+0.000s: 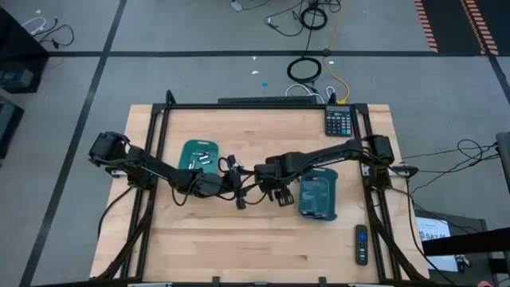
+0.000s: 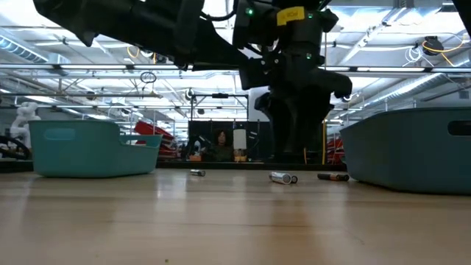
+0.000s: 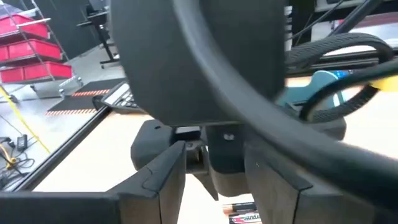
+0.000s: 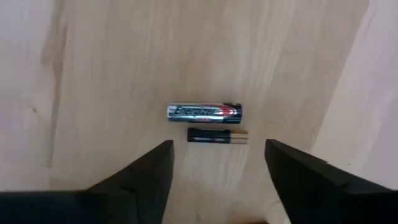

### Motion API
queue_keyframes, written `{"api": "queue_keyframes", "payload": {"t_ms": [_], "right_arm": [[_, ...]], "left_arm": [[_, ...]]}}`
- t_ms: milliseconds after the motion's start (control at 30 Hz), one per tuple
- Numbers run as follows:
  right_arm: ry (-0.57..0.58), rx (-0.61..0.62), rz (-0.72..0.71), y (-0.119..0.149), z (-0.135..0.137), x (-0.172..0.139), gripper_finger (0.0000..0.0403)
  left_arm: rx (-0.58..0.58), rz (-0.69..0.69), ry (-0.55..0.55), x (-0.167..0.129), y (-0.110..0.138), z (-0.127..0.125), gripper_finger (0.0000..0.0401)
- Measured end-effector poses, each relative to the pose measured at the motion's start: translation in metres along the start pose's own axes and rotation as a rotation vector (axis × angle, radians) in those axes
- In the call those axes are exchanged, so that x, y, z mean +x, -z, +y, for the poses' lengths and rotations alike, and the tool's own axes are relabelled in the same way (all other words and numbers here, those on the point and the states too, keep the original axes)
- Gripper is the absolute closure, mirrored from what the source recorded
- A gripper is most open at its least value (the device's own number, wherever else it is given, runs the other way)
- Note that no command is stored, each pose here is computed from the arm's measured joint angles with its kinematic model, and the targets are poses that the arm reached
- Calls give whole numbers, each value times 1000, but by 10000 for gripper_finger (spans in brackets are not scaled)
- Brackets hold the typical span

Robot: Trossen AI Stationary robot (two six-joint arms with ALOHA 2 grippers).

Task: Sort batteries
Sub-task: Put the black battery into the blue bin

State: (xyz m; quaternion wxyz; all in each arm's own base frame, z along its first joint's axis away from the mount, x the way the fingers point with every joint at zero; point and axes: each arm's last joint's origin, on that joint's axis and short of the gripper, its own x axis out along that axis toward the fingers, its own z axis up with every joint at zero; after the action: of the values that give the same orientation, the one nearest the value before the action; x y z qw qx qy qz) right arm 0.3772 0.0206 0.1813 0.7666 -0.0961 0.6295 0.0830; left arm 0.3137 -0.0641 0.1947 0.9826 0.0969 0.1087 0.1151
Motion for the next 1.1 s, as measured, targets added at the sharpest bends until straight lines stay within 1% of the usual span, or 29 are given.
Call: {"api": "queue_keyframes", "payload": {"t_ms": [100, 200, 333, 500, 633, 867, 1100], "right_arm": [[-1, 2, 3, -1, 0, 6, 128], [-5, -1, 26, -2, 0, 17, 116], [16, -6, 42, -2, -1, 25, 118], [3, -7, 44, -1, -5, 26, 121], [-36, 2, 38, -1, -9, 27, 121], [-43, 0, 64, 0, -10, 39, 122], [-45, 0, 77, 1, -9, 42, 125]], "left_arm": [[-5, 0, 2, 0, 0, 0, 232], [-2, 5, 13, 0, 1, 0, 232], [2, 16, 13, 0, 3, 0, 232], [4, 21, 12, 0, 4, 0, 232], [4, 22, 5, 1, 4, 0, 232], [18, 49, 1, 0, 6, 0, 232], [25, 63, 7, 0, 8, 0, 232]]}}
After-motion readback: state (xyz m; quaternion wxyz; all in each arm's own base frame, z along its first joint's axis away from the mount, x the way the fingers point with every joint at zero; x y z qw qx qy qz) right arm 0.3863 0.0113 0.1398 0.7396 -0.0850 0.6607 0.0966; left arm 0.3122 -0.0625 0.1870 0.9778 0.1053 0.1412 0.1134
